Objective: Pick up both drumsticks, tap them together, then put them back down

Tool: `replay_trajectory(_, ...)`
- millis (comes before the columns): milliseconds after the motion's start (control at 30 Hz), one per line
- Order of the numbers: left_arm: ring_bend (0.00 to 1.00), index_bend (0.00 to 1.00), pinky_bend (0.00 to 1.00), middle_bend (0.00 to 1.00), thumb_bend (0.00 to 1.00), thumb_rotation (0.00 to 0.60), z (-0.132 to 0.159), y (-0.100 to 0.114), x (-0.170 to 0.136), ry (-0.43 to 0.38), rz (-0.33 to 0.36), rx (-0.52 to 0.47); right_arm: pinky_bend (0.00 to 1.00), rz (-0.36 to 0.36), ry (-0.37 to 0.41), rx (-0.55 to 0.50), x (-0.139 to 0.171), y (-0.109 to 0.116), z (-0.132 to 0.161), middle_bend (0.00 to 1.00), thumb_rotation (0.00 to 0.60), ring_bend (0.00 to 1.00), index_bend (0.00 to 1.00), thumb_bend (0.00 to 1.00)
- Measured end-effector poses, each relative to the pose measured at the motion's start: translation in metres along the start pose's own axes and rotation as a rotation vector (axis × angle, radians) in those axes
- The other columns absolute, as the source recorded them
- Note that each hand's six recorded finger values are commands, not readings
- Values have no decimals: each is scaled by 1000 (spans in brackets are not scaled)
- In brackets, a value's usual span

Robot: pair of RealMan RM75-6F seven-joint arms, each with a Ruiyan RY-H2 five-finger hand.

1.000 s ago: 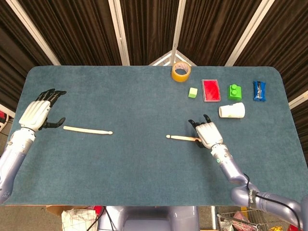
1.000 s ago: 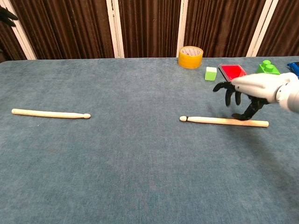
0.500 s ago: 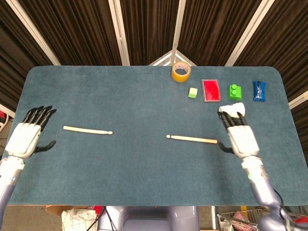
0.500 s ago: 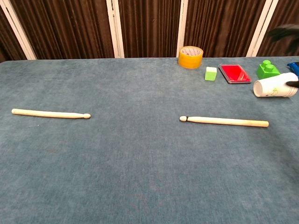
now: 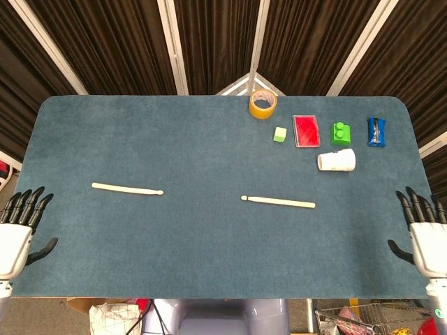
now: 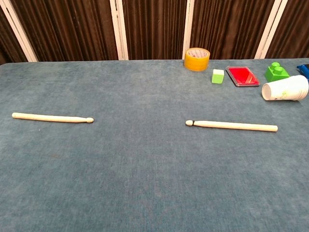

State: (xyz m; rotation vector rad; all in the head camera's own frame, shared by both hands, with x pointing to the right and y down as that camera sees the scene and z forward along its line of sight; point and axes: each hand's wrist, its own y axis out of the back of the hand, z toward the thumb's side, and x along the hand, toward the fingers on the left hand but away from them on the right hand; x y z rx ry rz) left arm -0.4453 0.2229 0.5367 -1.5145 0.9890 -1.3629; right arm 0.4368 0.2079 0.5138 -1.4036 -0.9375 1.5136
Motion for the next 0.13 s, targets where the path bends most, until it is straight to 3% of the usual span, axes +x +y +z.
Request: replay_trajectory(133, 0, 91, 0, 0, 329, 600, -12, -7, -8, 54, -25, 16, 36, -18, 3, 48, 13, 5, -16, 25, 600, 116, 0, 230)
